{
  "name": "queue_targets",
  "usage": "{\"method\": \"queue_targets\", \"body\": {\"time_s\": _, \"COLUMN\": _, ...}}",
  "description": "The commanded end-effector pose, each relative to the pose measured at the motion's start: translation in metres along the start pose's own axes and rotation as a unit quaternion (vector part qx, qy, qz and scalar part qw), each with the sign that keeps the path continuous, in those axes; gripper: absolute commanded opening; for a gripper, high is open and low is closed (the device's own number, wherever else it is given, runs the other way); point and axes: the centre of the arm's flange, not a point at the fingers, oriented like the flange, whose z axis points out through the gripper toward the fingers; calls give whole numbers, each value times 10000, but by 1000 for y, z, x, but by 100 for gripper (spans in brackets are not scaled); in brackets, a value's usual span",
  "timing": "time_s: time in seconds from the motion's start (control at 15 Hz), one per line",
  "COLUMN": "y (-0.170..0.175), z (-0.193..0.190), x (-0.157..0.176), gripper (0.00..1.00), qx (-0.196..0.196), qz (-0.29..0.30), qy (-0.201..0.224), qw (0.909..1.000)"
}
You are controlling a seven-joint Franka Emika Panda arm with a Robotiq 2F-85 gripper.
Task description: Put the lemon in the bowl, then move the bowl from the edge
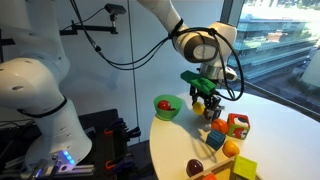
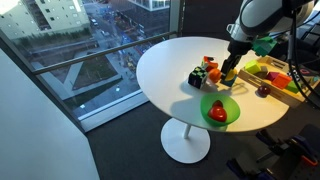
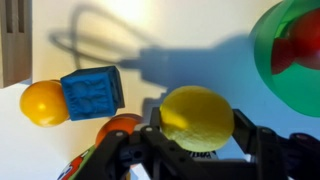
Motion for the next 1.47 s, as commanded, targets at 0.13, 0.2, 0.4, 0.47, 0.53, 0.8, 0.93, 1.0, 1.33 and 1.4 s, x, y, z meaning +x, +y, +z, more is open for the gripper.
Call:
{"method": "queue_targets", "body": {"time_s": 0.13, "y": -36, "z": -15, "x": 5, "gripper": 45, "qx": 235, "qz": -415, "qy": 153, "qw": 9987}}
{"method": "queue_targets", "body": {"time_s": 0.2, "y": -45, "z": -16, "x": 5, "gripper": 45, "qx": 259, "qz": -522, "qy": 160, "qw": 9982}}
{"method": "queue_targets", "body": {"time_s": 0.4, "y": -69, "z": -21, "x": 6, "gripper": 45, "qx": 351, "qz": -828, "qy": 177, "qw": 9958}}
{"method": "queue_targets", "body": {"time_s": 0.47, "y": -76, "z": -23, "x": 5, "gripper": 45, "qx": 384, "qz": -929, "qy": 160, "qw": 9948}}
{"method": "queue_targets", "body": {"time_s": 0.53, "y": -84, "z": -25, "x": 3, "gripper": 45, "qx": 409, "qz": -1036, "qy": 125, "qw": 9937}}
{"method": "queue_targets", "body": {"time_s": 0.8, "y": -105, "z": -30, "x": -4, "gripper": 45, "qx": 464, "qz": -1332, "qy": -100, "qw": 9900}}
{"method": "queue_targets", "body": {"time_s": 0.93, "y": -112, "z": -31, "x": -9, "gripper": 45, "qx": 495, "qz": -1429, "qy": -247, "qw": 9882}}
{"method": "queue_targets", "body": {"time_s": 1.0, "y": -115, "z": -31, "x": -11, "gripper": 45, "qx": 510, "qz": -1465, "qy": -302, "qw": 9874}}
{"method": "queue_targets", "body": {"time_s": 1.33, "y": -132, "z": -18, "x": -22, "gripper": 45, "qx": 501, "qz": -1706, "qy": -384, "qw": 9833}}
{"method": "queue_targets", "body": {"time_s": 1.4, "y": -134, "z": -16, "x": -24, "gripper": 45, "qx": 495, "qz": -1737, "qy": -398, "qw": 9828}}
